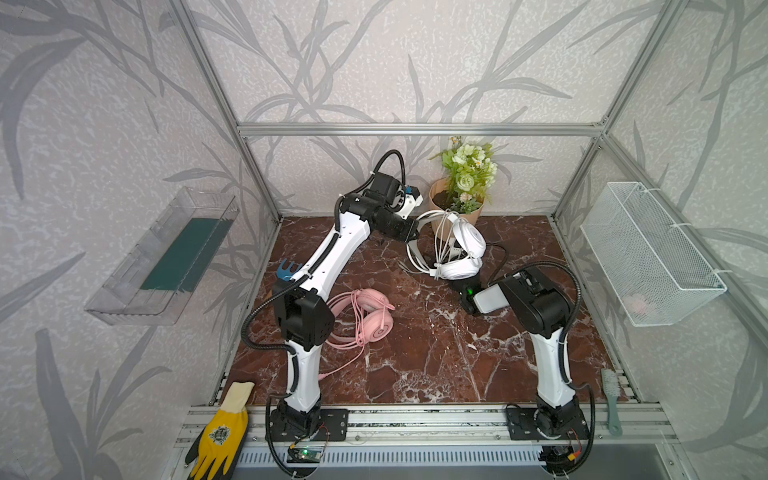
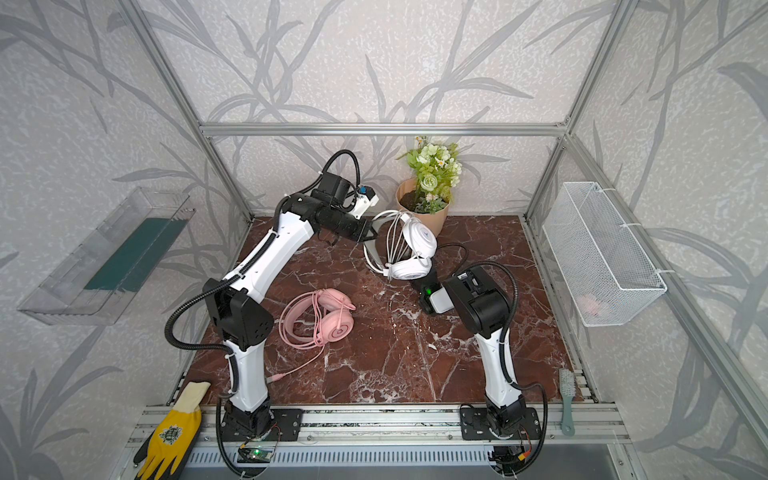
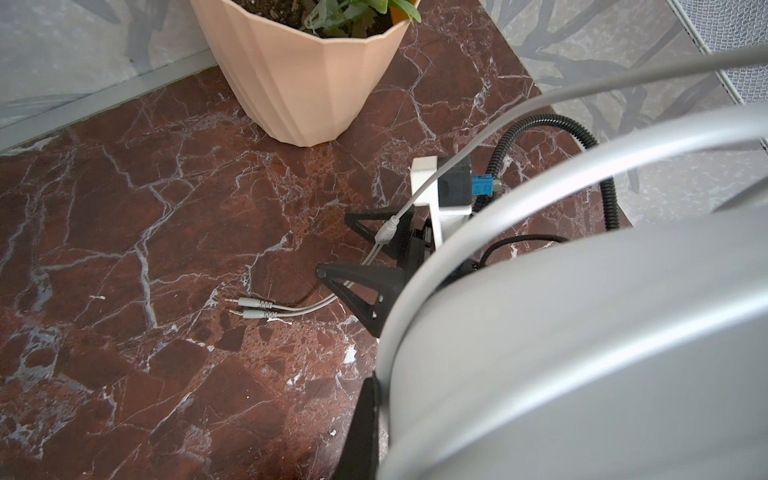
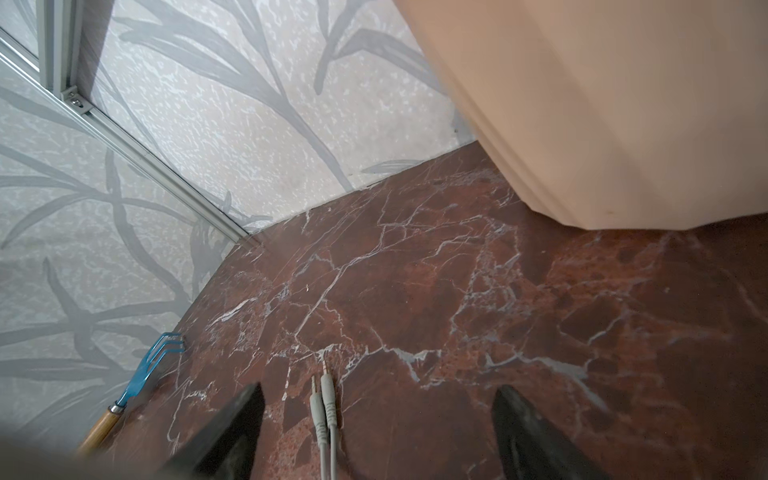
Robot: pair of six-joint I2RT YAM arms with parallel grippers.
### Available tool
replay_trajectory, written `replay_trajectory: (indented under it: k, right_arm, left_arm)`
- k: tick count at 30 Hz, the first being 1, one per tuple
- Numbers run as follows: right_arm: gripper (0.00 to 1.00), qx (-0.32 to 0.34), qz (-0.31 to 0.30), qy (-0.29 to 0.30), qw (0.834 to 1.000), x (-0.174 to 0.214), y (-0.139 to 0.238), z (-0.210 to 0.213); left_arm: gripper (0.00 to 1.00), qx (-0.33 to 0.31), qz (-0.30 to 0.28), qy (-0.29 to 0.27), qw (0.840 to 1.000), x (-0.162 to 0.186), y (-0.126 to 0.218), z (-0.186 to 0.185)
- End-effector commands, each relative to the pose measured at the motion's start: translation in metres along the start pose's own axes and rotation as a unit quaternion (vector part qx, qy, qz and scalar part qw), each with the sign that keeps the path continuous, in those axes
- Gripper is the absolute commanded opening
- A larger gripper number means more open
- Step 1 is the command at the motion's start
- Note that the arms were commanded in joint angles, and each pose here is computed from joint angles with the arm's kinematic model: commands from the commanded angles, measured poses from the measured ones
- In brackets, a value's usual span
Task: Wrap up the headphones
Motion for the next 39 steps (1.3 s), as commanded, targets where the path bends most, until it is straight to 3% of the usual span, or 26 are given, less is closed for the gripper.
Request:
replay_trajectory:
  k: [1, 9, 15, 22, 29, 39]
  right_arm:
    - [0.79, 0.003, -0.018, -0.014, 1.000, -0.001, -0.007, 0.002]
    - [0.24, -0.036, -0.014, -0.022, 0.999, 0.005, -0.009, 0.004]
    - [0.00, -0.064, 0.016, -0.003, 0.998, -0.003, 0.018, 0.009]
    - [0.00, -0.106, 0.046, -0.016, 0.993, -0.013, 0.055, 0.010]
    - [0.00, -0.187, 0.168, -0.030, 0.967, -0.010, 0.079, 0.040]
    - [0.00, -0.104, 0.289, -0.011, 0.951, -0.005, 0.145, 0.051]
  left_arm:
    - [0.00, 0.016, -0.068, -0.017, 0.997, -0.023, 0.041, -0.019]
    - [0.00, 0.008, -0.082, -0.005, 0.997, -0.025, 0.042, -0.015]
    - [0.00, -0.007, -0.100, 0.012, 0.995, -0.025, 0.045, -0.007]
    - [0.00, -0.022, -0.113, 0.024, 0.993, -0.026, 0.045, 0.001]
    - [0.00, -0.095, -0.106, 0.054, 0.988, -0.020, 0.042, 0.015]
    - [0.00, -0.139, -0.142, 0.166, 0.966, -0.008, 0.022, 0.034]
Point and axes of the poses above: each gripper's point midway between its finger pads, its own y axis back along the fingers, its own z axis along the line the jaws close on, x = y × z, the point moved 8 cm from there along y, back along the fingers, and after that the axes turned 9 degrees about -y, right-handed, at the moved point
